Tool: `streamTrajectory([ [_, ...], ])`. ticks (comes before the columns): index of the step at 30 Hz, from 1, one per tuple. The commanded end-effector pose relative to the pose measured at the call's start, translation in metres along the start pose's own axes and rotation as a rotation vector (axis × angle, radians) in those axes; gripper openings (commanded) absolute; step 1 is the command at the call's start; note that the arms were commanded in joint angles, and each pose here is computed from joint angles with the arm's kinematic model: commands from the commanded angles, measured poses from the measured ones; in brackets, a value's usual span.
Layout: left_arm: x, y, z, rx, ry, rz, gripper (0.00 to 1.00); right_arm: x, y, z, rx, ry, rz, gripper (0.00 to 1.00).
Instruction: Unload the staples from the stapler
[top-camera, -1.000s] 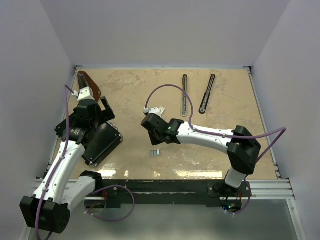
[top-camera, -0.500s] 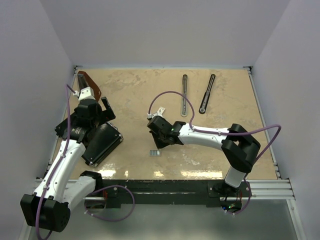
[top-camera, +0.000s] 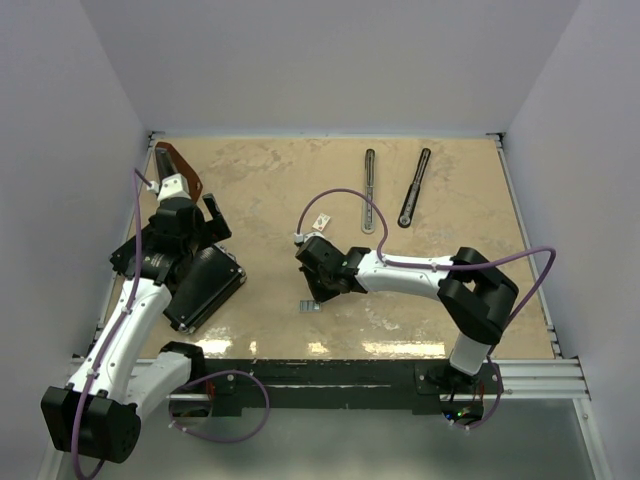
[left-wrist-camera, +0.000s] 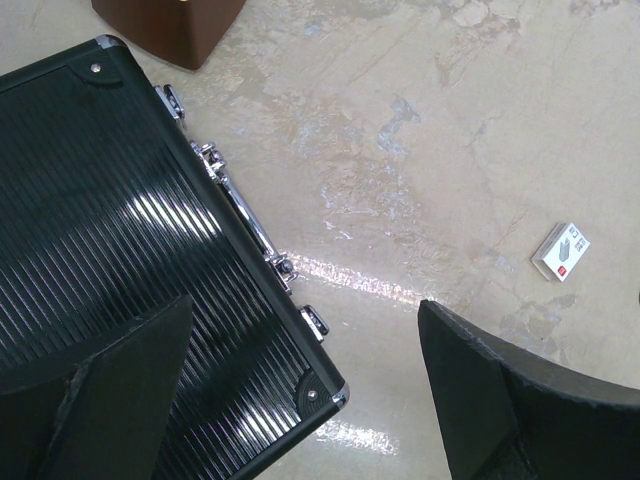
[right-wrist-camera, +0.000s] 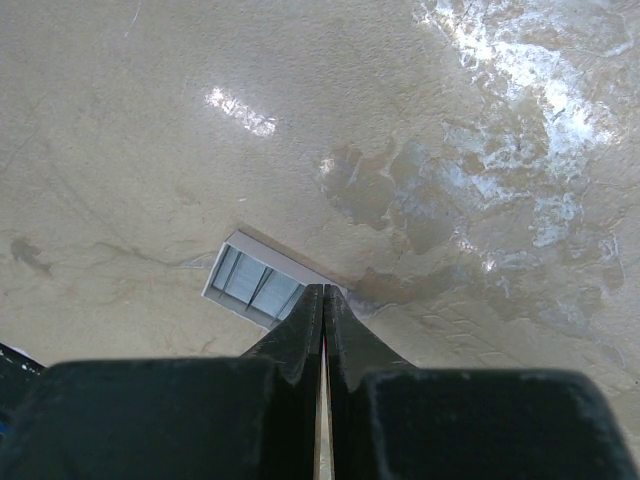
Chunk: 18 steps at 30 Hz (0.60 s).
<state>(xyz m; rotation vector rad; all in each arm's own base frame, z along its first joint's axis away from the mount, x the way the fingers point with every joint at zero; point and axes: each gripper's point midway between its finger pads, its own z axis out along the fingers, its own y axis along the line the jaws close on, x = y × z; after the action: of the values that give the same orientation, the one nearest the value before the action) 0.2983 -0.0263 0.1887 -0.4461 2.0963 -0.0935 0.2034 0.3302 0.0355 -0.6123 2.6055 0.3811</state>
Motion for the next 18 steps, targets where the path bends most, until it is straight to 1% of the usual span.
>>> streamTrajectory([
  [1, -0.0090, -0.0016, 0.0013, 0.007, -0.035, 0.007, 0.99, -0.0057, 0.0071, -0.0013, -0.027, -0.021, 0.007, 0.00],
  [18, -0.0088, -0.0021, 0.0013, 0.010, -0.033, 0.007, 1.00, -0.0048, 0.0076, -0.0009, -0.028, -0.016, 0.014, 0.00],
])
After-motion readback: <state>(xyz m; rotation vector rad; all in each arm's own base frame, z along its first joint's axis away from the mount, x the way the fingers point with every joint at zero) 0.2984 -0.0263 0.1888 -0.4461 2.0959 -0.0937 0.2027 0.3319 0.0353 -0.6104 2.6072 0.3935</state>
